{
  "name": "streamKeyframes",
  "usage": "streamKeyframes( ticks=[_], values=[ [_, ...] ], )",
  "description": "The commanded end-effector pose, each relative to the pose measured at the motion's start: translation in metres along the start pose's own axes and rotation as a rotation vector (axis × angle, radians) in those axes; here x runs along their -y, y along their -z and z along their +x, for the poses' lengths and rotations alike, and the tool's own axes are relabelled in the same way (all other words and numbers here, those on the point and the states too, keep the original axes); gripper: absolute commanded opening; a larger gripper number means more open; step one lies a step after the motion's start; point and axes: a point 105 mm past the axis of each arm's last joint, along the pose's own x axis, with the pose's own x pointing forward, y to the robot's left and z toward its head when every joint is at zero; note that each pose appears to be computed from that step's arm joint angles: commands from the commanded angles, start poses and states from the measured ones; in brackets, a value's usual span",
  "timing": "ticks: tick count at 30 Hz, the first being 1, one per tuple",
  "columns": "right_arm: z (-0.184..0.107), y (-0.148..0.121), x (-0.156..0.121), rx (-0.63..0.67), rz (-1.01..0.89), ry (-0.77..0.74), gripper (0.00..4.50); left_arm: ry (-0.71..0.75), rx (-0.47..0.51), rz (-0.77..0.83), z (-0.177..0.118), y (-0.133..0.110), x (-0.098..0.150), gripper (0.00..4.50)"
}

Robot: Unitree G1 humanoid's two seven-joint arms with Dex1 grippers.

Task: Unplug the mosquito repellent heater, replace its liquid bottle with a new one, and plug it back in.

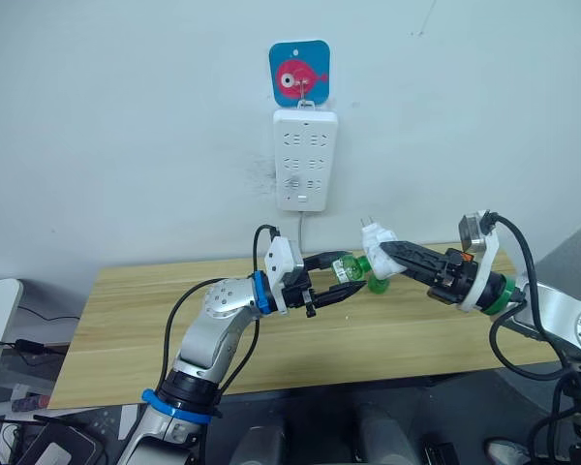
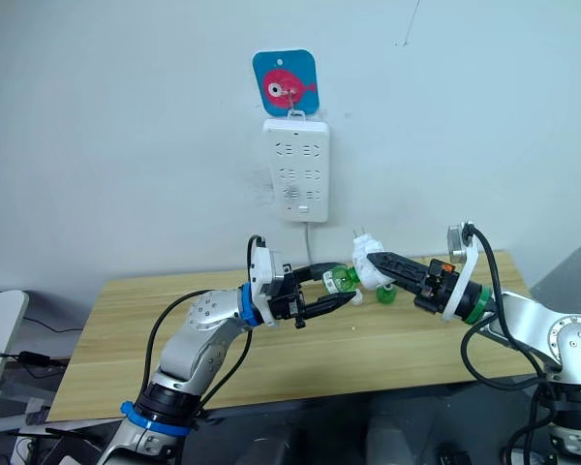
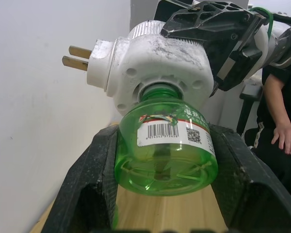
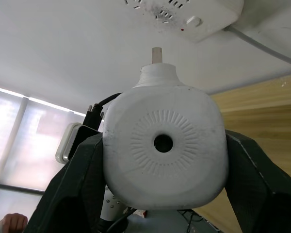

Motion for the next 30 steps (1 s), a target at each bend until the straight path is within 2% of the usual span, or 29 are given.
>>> streamKeyframes(
  ticks=[1,13,14,16,17,21,24,26,29,30],
  values=[
    [0.005,0.017,-0.017,-0.085,-0.021,-0.074,2.94,0.049,0.056,0.038,0.012,-0.017,0.008,2.23],
    [0.012,0.019,-0.024,-0.072,-0.025,-0.103,2.94,0.006,0.060,0.040,0.014,-0.014,0.001,2.23],
    [0.012,0.021,-0.025,-0.074,-0.026,-0.110,3.67,0.005,0.059,0.039,0.014,-0.013,0.000,2.23],
    [0.012,0.023,-0.026,-0.079,-0.026,-0.116,4.33,0.003,0.056,0.038,0.014,-0.010,0.000,2.23],
    [0.010,0.025,-0.025,-0.091,-0.027,-0.113,4.48,-0.001,0.051,0.037,0.013,-0.009,0.000,2.23],
    [-0.002,0.038,-0.019,-0.199,-0.071,-0.072,4.48,-0.015,0.040,0.038,0.007,-0.006,-0.002,2.23],
    [-0.019,0.065,-0.010,-0.392,-0.158,-0.039,4.48,-0.021,0.031,0.042,0.002,-0.006,-0.005,2.23],
    [-0.030,0.075,0.004,-0.473,-0.214,0.009,4.48,-0.018,0.025,0.043,0.001,-0.006,-0.005,2.23],
    [-0.045,0.068,0.042,-0.489,-0.326,0.128,4.48,0.006,0.006,0.036,-0.004,-0.005,-0.002,2.23],
    [-0.048,0.060,0.053,-0.466,-0.349,0.152,4.22,0.019,-0.006,0.027,-0.006,-0.003,-0.001,2.23]
  ],
)
